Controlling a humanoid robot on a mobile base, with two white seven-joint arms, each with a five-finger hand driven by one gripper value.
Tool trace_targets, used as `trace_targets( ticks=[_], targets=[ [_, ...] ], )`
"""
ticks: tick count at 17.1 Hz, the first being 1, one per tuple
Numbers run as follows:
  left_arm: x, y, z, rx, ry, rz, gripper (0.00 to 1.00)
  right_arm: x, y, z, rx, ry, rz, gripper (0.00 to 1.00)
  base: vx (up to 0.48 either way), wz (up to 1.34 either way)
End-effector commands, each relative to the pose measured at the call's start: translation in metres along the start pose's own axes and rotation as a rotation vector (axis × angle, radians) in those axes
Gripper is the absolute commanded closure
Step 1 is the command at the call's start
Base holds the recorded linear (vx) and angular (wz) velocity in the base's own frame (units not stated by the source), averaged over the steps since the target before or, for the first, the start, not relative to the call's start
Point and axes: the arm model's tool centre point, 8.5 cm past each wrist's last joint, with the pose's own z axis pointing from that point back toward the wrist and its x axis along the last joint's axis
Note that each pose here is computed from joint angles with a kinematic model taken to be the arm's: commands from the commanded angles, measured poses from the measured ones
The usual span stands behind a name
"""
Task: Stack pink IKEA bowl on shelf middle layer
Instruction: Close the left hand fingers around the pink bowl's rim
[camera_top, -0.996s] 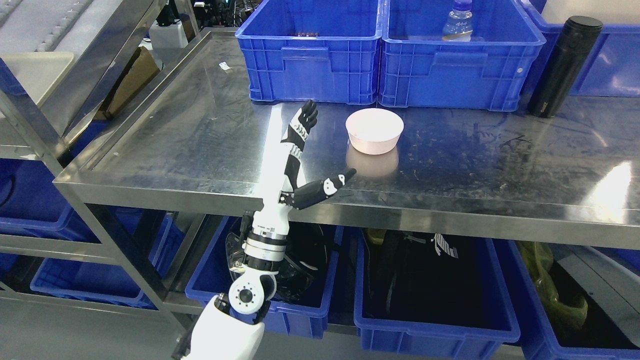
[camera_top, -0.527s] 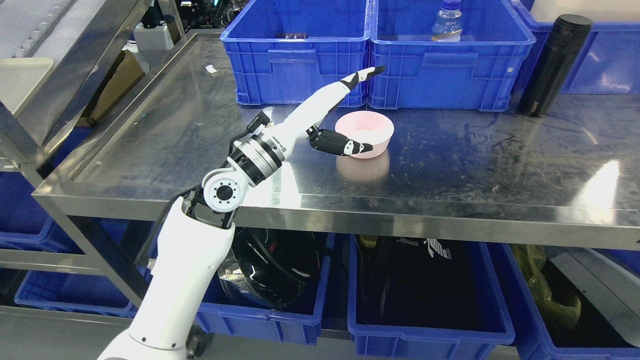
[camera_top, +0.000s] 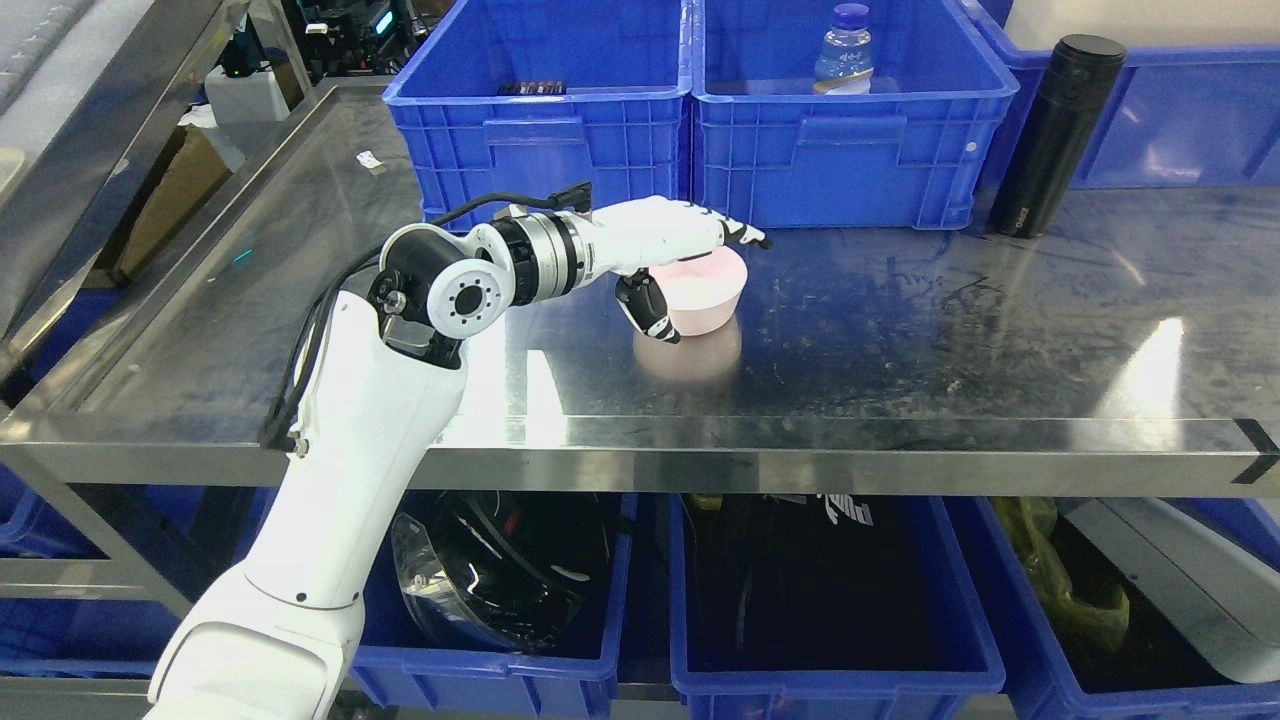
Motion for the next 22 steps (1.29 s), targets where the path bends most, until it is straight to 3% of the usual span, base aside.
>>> trace_targets(
  ticks=[1,5,13,19,22],
  targets=[
    [-0.005,0.001,-0.031,-0.148,0.117,-0.056,0.12,0.003,-0.011,0.000,-0.018,-0.013,0.001,0.00,0.049,-0.16],
    [-0.005,-0.002,-0.052,-0.194,0.148,-0.045,0.12,0.002,-0.011,0.000,-0.018,-0.012,0.001,0.00,0.039,-0.07],
    [-0.010,-0.011,-0.052,-0.235,0.163,-0.037,0.14,0.002,-0.011,0.000,-0.018,-0.012,0.001,0.00,0.006,-0.02],
    [-0.014,-0.014,-0.055,-0.241,0.158,-0.017,0.25,0.002,-0.011,0.000,-0.018,-0.012,0.001,0.00,0.000,0.00],
    [-0.014,-0.003,-0.053,-0.219,0.153,-0.016,0.25,0.002,-0.011,0.000,-0.018,-0.012,0.001,0.00,0.000,0.00]
  ],
)
